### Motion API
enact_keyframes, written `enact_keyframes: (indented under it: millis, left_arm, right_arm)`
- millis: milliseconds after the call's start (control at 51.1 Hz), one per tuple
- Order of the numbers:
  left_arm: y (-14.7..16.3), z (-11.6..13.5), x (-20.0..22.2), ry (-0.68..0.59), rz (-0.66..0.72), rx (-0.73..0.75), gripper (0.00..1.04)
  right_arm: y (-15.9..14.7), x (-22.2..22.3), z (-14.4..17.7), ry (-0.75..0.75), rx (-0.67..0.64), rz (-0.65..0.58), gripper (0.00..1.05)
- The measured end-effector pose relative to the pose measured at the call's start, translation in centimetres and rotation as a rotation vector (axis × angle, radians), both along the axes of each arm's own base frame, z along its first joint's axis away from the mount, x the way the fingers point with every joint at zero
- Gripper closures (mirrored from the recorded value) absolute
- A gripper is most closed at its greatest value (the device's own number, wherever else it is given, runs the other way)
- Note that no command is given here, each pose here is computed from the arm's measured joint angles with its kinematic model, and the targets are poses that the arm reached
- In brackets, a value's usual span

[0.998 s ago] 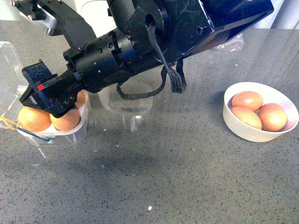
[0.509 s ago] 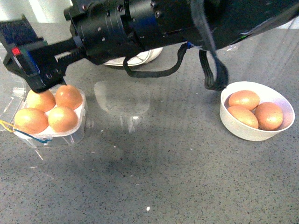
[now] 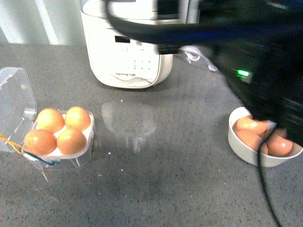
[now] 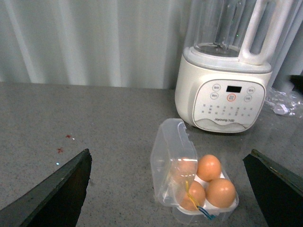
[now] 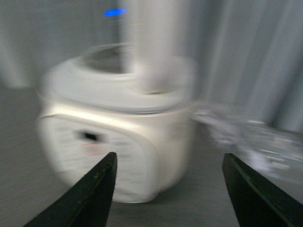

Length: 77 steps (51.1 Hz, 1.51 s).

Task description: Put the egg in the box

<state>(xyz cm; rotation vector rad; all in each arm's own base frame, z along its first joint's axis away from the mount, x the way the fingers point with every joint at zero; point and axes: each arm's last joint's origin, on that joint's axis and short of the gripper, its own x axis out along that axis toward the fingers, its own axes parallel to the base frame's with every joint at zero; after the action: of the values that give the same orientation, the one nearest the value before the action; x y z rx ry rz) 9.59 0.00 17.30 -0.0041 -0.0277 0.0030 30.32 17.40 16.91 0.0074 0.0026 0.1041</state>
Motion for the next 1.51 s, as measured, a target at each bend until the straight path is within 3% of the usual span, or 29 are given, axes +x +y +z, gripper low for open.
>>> enact_keyframes:
  millis: [156, 352, 743, 1506]
  left_arm:
    - [0.0, 0.0, 0.0, 0.000, -0.005, 0.001, 0.07]
    - [0.0, 0.0, 0.0, 0.000, -0.003, 0.000, 0.07]
    - [0.0, 0.0, 0.0, 0.000, -0.003, 0.000, 0.07]
    - [0.0, 0.0, 0.0, 0.000, -0.003, 0.000, 0.07]
  right_arm:
    - [-6.8, -4.0, -0.5, -0.006, -0.001, -0.116, 0.73]
    - [-10.1, -7.4, -0.9, 0.014, -0.013, -0.083, 1.02]
    - [-15.0, -13.0, -0.9, 0.017, -0.012, -0.097, 1.02]
    - [-17.4, -17.2, -0.4, 0.001, -0.008, -0.103, 1.02]
